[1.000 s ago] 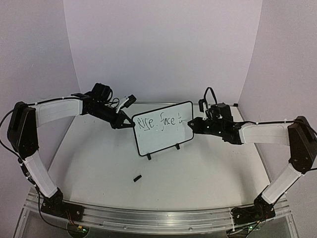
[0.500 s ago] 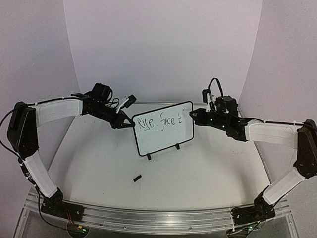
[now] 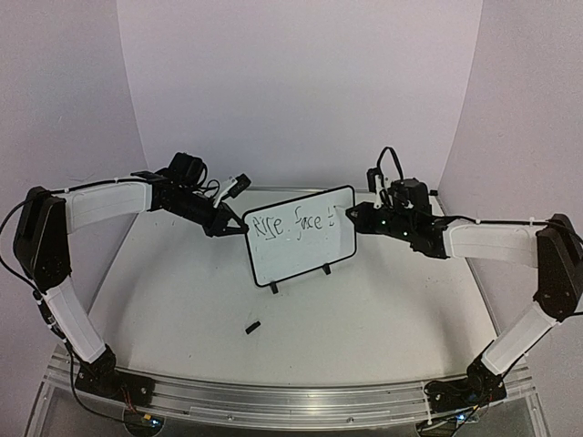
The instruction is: Write a sentence on the whiteboard
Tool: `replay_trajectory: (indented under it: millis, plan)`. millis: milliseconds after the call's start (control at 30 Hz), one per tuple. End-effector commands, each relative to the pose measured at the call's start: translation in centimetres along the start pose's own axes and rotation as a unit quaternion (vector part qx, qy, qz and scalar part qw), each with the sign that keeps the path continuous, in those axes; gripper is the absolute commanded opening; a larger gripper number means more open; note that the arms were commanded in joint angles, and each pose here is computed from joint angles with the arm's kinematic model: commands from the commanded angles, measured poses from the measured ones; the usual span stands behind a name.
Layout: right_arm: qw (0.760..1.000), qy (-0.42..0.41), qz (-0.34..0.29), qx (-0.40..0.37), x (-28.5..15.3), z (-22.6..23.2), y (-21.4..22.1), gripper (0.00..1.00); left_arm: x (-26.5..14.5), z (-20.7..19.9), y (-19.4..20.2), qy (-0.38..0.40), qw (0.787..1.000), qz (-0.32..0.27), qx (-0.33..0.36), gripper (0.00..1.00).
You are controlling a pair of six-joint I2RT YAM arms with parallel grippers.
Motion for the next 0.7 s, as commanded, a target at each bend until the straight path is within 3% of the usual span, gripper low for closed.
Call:
replay_trajectory:
  millis: [0, 333, 667]
  plan:
    - [1.0, 0.015, 0.0, 0.002, 0.2, -1.0, 0.7, 0.0, 1.8, -0.2, 4.8, 0.004, 0.996, 0.086, -0.028, 0.0]
    - [0.999, 0.026, 0.028, 0.013, 0.2, -2.3, 3.3, 0.0, 1.8, -0.2, 4.8, 0.005, 0.996, 0.087, -0.029, 0.0]
    - [1.0, 0.014, 0.013, 0.005, 0.8, -1.2, 1.5, 0.0, 1.8, -0.2, 4.8, 0.005, 0.996, 0.087, -0.029, 0.0]
Point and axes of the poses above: each gripper's point midway between its finger pads, its own x axis out along the fingers, its own z axis along the line the jaws close on, y = z × x, the point moved 1 cm from there along -x, back along the fingers, and after that the axes turned 6 degrees about x, right-handed, at the moved point
